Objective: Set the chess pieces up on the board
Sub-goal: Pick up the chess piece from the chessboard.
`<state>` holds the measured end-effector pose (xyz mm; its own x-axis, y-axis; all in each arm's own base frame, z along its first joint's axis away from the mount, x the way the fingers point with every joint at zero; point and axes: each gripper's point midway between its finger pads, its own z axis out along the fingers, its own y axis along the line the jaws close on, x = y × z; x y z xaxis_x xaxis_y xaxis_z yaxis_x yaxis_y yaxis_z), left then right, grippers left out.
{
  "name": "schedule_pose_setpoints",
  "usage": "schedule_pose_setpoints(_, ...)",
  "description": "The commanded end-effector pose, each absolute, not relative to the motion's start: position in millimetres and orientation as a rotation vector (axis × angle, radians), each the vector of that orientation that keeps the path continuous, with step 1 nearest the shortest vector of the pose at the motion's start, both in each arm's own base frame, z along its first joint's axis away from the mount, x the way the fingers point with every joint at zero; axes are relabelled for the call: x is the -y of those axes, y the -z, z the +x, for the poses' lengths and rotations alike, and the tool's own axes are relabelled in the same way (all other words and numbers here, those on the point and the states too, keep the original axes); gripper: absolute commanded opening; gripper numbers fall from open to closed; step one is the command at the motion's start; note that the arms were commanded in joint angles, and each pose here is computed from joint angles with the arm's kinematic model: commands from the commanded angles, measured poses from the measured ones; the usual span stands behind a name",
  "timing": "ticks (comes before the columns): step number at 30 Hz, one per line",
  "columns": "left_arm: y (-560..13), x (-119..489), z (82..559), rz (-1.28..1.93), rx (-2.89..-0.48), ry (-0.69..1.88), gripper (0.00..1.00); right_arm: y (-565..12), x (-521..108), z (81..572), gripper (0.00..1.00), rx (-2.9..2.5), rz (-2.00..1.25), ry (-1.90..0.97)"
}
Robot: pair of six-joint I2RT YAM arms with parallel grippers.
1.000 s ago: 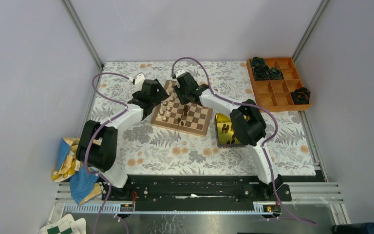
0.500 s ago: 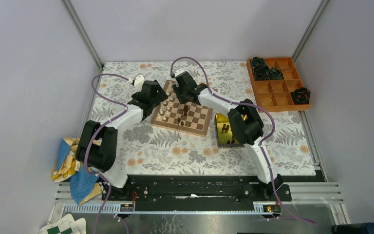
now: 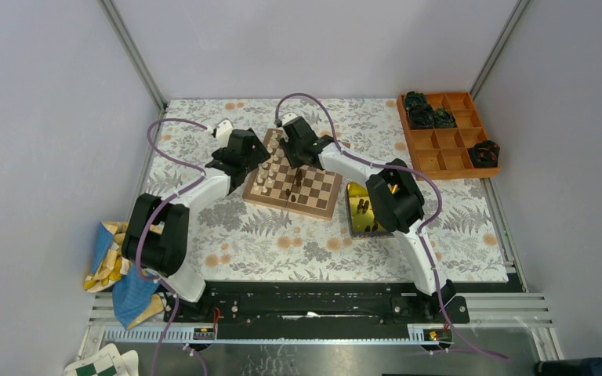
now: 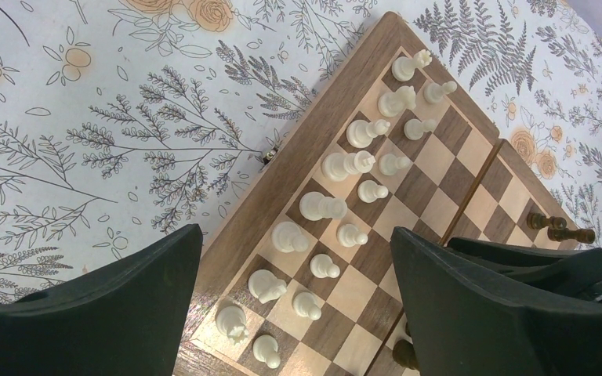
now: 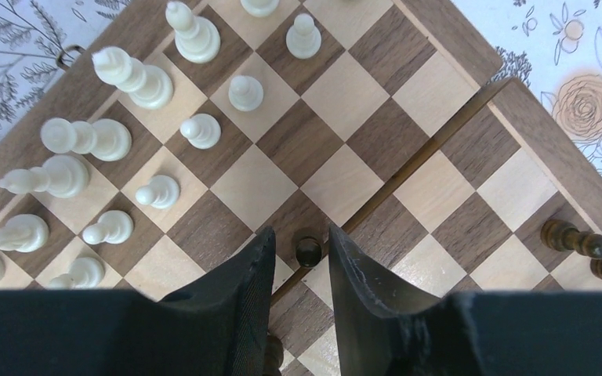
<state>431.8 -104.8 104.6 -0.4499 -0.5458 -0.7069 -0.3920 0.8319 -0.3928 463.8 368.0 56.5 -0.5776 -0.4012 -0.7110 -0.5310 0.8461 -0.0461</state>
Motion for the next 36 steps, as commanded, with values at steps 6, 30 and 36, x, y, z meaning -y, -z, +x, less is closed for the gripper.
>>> schedule_pose_setpoints(6,-117,101,436,-0.707,-2.04,0.221,0.98,-71,-364,465,0.36,-2.226,-0.673,-0.23)
schedule_pose_setpoints(30,-115,102,434,-0.704,-2.045,0.222,0.98,-95,-360,473,0.08,-2.153,-0.658,-0.192)
schedule_pose_setpoints(36,-117,102,434,-0.705,-2.041,0.222,0.98,-106,-358,476,0.05,-2.125,-0.641,-0.186)
